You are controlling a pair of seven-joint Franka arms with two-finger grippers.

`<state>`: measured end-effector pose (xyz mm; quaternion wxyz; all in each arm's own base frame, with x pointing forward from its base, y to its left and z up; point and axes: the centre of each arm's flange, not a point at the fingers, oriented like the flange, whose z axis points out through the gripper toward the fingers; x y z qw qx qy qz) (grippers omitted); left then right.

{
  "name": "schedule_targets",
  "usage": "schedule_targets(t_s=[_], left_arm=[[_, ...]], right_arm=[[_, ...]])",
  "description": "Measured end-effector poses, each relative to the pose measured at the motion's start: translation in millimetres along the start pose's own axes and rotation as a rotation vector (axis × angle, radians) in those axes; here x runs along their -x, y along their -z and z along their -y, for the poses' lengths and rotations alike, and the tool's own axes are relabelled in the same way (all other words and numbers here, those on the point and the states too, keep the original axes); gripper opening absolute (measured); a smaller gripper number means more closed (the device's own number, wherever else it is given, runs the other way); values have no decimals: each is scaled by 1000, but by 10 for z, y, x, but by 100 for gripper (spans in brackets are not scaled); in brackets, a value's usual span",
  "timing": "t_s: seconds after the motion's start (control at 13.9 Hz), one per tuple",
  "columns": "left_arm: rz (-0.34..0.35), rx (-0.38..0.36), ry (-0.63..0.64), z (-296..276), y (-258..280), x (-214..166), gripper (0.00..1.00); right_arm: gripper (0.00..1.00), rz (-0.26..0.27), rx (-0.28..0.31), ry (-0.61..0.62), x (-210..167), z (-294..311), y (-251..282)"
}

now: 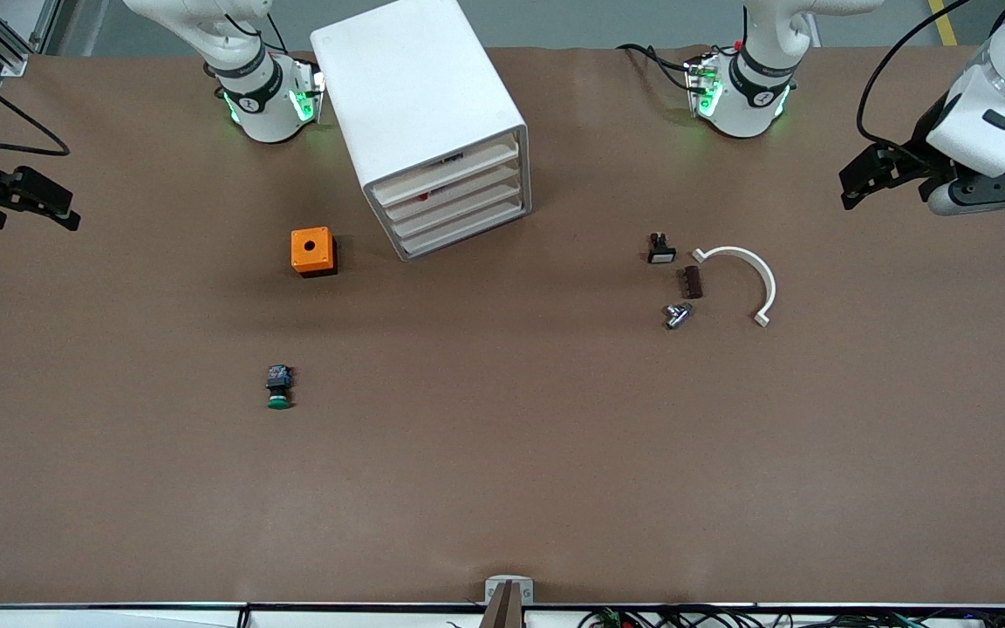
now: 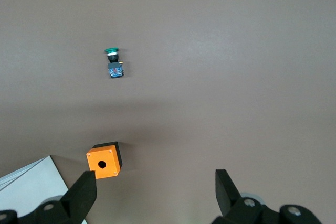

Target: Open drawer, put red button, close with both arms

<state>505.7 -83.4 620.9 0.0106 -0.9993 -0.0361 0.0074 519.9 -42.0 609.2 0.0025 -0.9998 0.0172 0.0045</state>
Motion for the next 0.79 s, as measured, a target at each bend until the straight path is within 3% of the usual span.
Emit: schedule_targets(t_s=[0.79], left_arm=[[-8,7,-54,103,39,-36,100]], right_arm=[[100,-16,-1,-1,-6,1,76]])
